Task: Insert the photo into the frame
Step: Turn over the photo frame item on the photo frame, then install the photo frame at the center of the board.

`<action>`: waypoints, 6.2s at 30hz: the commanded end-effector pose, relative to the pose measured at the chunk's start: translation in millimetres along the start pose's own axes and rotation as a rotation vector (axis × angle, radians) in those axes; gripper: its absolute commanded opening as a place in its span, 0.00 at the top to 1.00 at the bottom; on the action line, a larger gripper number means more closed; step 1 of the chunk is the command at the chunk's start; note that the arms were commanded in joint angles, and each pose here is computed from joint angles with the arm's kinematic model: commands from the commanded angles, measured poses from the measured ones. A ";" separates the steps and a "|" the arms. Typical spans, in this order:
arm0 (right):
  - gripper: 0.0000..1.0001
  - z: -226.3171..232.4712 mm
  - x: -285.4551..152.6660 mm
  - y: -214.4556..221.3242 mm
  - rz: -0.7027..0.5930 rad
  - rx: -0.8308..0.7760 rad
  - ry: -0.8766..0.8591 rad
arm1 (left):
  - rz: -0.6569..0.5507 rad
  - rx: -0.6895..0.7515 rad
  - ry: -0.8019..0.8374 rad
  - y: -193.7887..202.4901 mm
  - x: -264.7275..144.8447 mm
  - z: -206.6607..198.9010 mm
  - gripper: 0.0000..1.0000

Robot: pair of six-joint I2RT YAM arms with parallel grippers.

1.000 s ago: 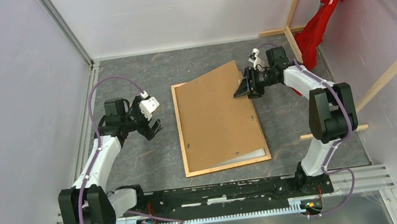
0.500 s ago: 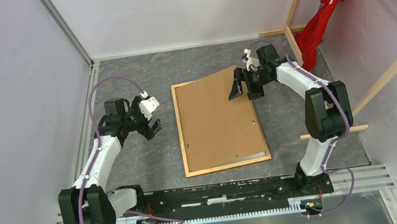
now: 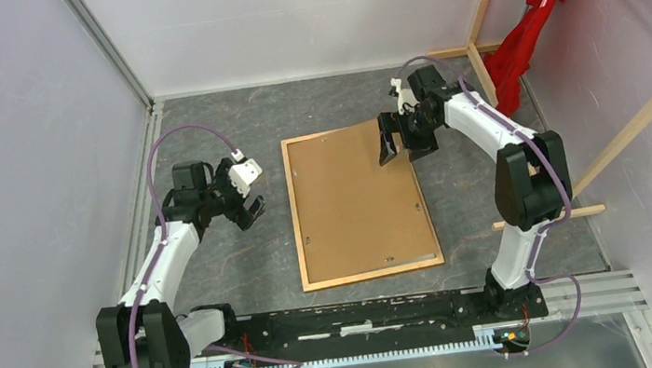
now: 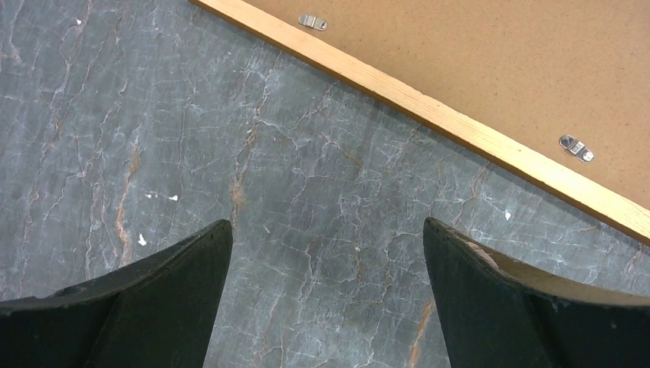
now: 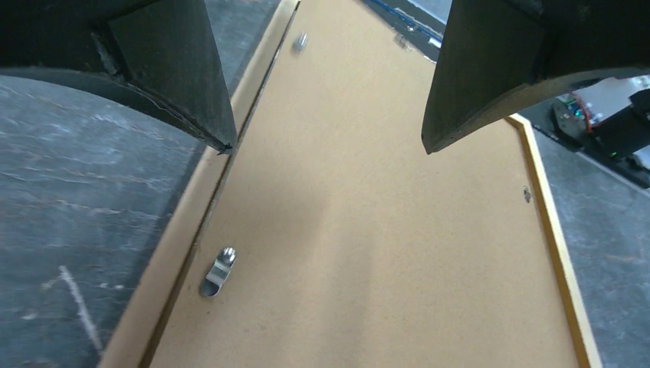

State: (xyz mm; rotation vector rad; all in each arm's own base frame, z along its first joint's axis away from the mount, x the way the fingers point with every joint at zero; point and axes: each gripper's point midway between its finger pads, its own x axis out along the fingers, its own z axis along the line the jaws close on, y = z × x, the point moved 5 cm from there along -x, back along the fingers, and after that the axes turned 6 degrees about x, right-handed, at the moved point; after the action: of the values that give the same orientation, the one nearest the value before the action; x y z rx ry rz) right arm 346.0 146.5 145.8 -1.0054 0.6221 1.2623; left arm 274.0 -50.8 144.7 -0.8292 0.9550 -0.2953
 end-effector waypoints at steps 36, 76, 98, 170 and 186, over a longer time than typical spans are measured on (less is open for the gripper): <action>0.30 134.6 43.0 130.5 -0.441 -0.116 -0.445 | 0.027 -0.073 0.257 0.2 61.4 -33.4 0.06; 0.36 186.8 122.1 167.2 -0.259 -0.227 -0.485 | 0.030 -0.097 0.365 1.2 90.1 -34.6 0.13; 0.42 189.3 140.0 173.1 -0.209 -0.223 -0.492 | 0.059 -0.098 0.365 6.3 98.4 -36.7 0.15; 0.33 177.2 113.6 -11.2 -0.459 -0.193 -0.521 | -0.030 -0.335 0.249 -24.0 123.2 32.3 0.16; 0.40 174.7 170.0 -32.6 -0.382 -0.191 -0.529 | 0.020 -0.354 0.269 -1.1 139.2 24.1 0.44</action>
State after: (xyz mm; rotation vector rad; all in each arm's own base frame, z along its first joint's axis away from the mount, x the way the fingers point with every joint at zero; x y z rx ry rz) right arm 380.5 372.0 77.9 -0.8426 -0.0195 1.1859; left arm 364.8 -112.5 67.6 -1.0956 1.3015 -0.1980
